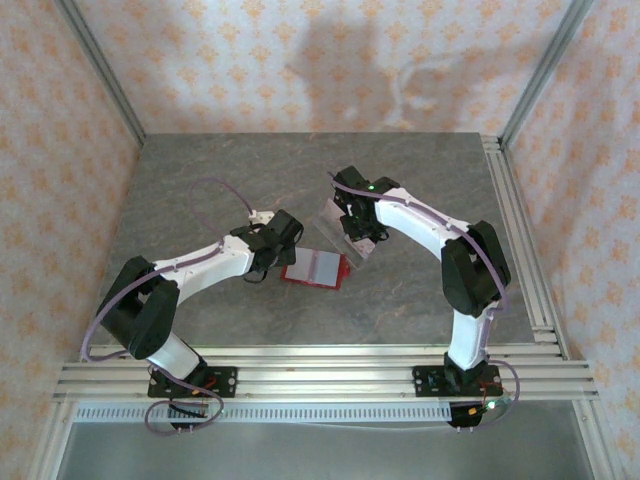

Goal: Put the credit cards into the card holder

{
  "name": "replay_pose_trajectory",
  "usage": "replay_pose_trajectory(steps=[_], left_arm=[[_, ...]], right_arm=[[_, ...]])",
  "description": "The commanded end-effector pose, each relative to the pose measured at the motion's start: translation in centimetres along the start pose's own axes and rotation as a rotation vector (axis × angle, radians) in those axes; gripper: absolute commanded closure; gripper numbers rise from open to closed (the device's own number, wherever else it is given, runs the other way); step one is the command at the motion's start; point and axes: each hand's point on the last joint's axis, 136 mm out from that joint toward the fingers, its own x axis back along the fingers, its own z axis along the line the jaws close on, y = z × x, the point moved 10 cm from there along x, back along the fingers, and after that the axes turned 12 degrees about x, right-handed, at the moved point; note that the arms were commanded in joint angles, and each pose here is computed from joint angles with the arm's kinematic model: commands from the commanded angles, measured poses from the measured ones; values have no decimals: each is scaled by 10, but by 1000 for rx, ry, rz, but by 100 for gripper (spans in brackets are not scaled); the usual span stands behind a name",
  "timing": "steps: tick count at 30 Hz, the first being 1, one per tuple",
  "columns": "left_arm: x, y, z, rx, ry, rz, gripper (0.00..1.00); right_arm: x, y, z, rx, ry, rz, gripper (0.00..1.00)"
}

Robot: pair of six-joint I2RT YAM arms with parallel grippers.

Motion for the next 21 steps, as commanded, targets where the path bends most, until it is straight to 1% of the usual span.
replay_pose_trajectory(steps=[1,7,11,18,21], left_arm=[[5,-2,7,0,28,-24,0],[5,-2,7,2,28,-27,0],[4,-2,7,1,30,-27,0],[4,-2,7,1,31,-29,0],[5,-2,7,4,30,-31,0]], right_arm=[[-2,1,-3,19,-23,31,71],[-8,-1,0,22,17,53,73],[-8,-2,1,23,28,52,79],[-2,-2,2,20,50,43,95],[-4,-2,3,20,62,48,94]])
